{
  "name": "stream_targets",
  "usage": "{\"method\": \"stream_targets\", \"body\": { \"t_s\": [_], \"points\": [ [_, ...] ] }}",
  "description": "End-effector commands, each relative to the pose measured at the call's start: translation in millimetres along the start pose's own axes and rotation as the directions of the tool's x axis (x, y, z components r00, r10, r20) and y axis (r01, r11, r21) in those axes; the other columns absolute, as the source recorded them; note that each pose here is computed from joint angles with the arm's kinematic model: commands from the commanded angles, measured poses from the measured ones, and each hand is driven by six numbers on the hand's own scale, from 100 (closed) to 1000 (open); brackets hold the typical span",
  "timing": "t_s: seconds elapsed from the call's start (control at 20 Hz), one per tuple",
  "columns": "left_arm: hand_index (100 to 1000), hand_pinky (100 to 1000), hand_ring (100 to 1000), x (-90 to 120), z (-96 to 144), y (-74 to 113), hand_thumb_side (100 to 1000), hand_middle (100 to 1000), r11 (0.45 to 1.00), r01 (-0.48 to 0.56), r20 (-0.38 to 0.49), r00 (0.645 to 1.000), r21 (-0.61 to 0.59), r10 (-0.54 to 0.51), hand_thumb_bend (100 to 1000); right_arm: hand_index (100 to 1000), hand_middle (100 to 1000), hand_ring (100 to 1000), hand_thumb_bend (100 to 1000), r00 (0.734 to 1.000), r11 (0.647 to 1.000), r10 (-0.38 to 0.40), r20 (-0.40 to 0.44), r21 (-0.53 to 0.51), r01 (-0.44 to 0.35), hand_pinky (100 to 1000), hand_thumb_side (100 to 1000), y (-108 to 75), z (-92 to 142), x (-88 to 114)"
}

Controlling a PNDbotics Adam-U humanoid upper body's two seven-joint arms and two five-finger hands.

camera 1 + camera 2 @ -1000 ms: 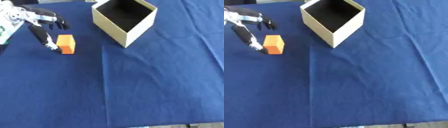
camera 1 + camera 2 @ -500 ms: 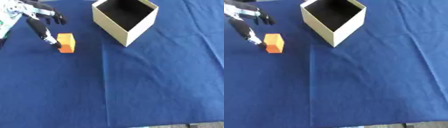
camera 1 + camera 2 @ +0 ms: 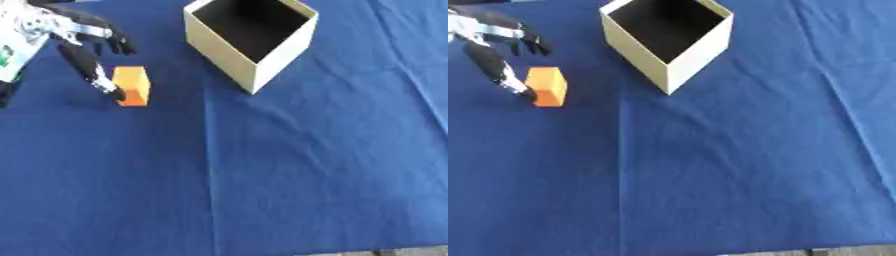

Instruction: Pick up objects on the table and place them in the box.

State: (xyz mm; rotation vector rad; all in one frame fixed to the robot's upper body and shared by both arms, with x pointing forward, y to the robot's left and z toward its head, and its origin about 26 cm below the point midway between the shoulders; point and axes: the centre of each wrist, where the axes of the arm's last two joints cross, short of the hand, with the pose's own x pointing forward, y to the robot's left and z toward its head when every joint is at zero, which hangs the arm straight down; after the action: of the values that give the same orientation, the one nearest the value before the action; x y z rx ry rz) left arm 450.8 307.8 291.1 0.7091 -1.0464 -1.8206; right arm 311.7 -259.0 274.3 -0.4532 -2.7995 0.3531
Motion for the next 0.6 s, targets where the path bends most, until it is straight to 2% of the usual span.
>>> {"method": "stream_targets", "body": {
  "t_s": [0.05,0.3,0.5,0.6],
  "points": [
    [921,758,874,-3.8,8.2,10.1,510,825,0.999,0.019,-0.011,1.0,0.026,-0.018,703,753,614,678,100,1.0,1.0,0.009,0.03,-0.012,-0.009,774,818,-5.1,-7.7,5.1],
    [900,742,856,-4.6,5.4,8.1,526,788,0.999,0.027,-0.025,0.999,0.035,-0.026,722,752,613,678,100,1.0,1.0,0.008,0.027,-0.018,-0.008,774,818,-5.0,-7.4,4.9],
    [799,651,769,-3.5,3.5,6.6,549,646,0.996,0.055,-0.05,0.997,0.067,-0.052,671,752,613,679,100,1.0,1.0,0.008,0.024,-0.024,-0.008,774,817,-5.2,-6.8,4.7],
    [742,592,716,-2.1,2.9,7.3,554,587,0.994,0.066,-0.053,0.997,0.088,-0.062,601,752,613,678,100,1.0,1.0,0.008,0.022,-0.028,-0.008,774,817,-5.3,-6.6,4.6]
  ]
}}
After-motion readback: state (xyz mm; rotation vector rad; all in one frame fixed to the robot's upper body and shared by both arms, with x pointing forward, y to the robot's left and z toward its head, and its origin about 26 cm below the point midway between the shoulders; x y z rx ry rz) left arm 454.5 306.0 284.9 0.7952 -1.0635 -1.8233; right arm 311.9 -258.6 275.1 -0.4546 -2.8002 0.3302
